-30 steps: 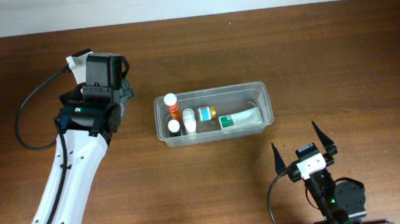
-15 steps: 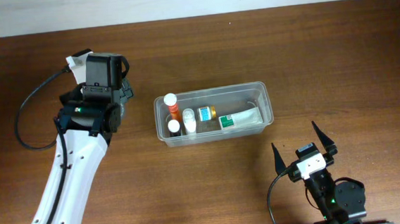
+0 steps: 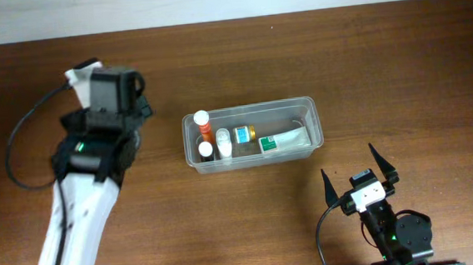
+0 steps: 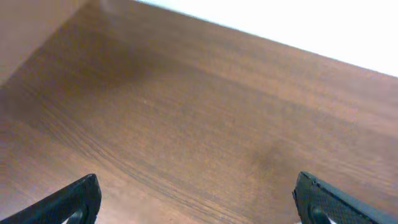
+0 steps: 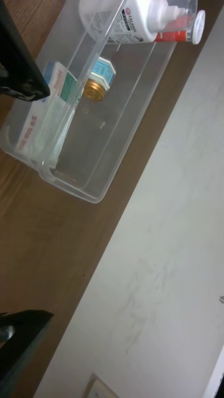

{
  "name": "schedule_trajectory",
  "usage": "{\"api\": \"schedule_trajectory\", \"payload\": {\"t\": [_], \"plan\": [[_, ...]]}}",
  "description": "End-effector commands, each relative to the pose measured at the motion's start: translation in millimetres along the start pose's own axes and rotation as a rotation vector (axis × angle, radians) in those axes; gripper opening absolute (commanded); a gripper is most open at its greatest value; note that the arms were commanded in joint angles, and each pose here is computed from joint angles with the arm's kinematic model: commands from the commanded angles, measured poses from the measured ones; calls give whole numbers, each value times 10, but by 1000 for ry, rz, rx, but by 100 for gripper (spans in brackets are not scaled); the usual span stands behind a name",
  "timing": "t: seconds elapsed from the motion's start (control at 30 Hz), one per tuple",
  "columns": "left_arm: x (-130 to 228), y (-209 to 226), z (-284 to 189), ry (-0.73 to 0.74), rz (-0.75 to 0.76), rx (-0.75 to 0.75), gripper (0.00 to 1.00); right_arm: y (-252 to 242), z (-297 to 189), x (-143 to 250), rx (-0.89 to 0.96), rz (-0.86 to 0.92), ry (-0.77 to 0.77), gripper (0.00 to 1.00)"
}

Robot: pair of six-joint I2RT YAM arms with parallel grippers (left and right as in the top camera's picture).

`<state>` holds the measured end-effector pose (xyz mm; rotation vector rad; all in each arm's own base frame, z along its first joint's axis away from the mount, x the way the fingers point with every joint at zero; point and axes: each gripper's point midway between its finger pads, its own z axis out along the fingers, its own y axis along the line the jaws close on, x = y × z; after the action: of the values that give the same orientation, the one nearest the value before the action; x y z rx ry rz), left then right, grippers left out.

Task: Pack container

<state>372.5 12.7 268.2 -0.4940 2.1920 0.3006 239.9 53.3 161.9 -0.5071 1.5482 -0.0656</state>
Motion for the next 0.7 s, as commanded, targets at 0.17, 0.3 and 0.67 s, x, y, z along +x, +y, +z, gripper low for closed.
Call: {"api": "schedule_trajectory", "payload": {"t": [0.17, 0.3, 0.67], "plan": [[433, 473, -545, -45, -37, 68, 99, -21, -2, 33, 12, 14, 9, 98], [1105, 684, -462, -62, -121, 100, 100, -21, -2, 33, 12, 14, 9, 98], [1414, 679, -448, -267, -266, 301, 99, -21, -2, 33, 12, 14, 9, 98]]}}
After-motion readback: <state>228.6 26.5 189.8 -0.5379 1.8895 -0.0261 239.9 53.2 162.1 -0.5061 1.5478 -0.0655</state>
